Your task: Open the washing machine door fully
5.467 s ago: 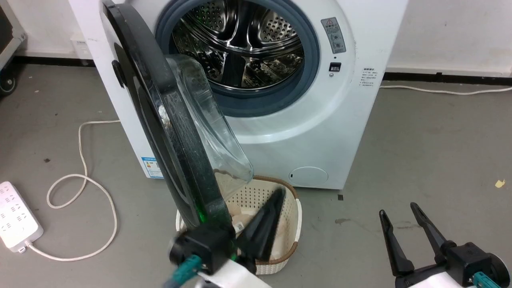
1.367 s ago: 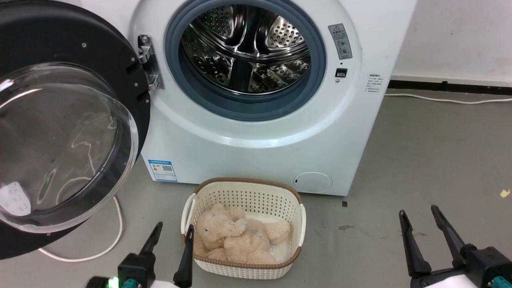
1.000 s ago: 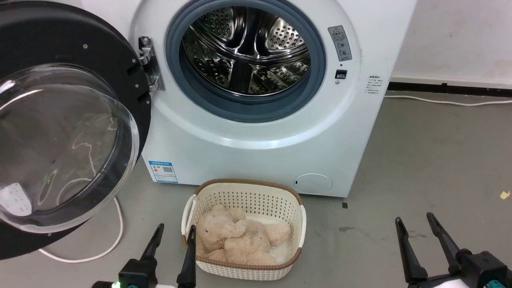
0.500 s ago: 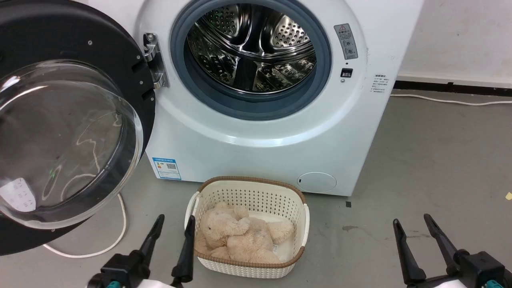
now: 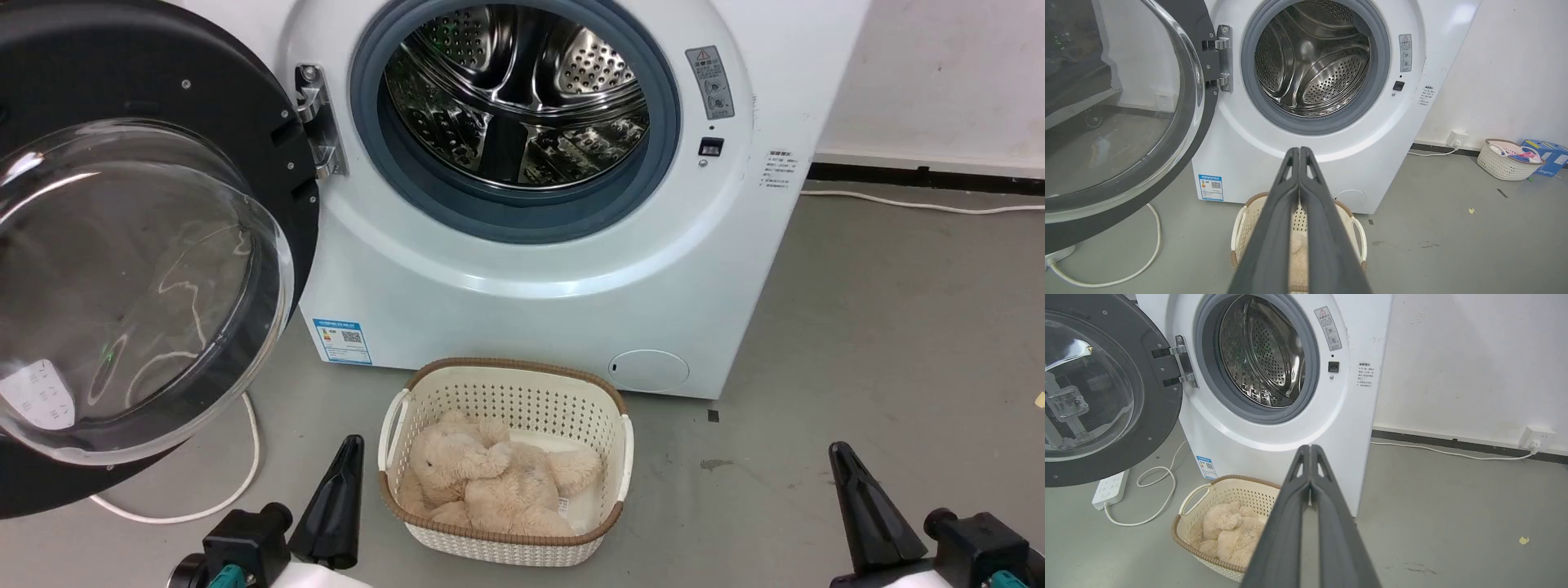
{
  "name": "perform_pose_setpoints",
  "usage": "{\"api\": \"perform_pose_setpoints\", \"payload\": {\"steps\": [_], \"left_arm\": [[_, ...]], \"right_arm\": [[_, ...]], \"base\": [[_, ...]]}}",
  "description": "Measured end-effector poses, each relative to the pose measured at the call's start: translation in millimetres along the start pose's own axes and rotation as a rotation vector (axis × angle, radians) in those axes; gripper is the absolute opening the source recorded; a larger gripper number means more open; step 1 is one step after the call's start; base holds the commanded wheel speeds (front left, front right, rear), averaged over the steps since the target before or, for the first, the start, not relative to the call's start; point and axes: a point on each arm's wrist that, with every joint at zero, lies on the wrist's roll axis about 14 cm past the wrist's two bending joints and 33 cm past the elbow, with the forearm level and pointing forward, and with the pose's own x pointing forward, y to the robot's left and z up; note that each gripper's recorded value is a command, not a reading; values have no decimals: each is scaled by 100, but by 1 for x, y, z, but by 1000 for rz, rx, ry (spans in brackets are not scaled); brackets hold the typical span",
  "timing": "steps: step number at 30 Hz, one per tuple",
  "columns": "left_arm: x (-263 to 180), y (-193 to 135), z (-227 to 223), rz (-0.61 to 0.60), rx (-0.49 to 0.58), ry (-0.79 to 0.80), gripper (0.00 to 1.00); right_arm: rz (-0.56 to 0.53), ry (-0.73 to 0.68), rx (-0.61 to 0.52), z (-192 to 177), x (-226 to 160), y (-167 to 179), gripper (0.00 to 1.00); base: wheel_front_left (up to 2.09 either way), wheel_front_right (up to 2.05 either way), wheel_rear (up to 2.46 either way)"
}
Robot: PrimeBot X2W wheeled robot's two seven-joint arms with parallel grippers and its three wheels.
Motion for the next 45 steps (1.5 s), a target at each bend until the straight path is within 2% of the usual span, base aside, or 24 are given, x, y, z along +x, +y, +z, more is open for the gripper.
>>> {"api": "perform_pose_setpoints", "payload": {"steps": [45], "left_arm": [[13, 0, 0, 7, 83, 24, 0]], "right_arm": [[-17, 41, -22, -1, 1, -5, 0]], "base": [[0, 0, 0]]}}
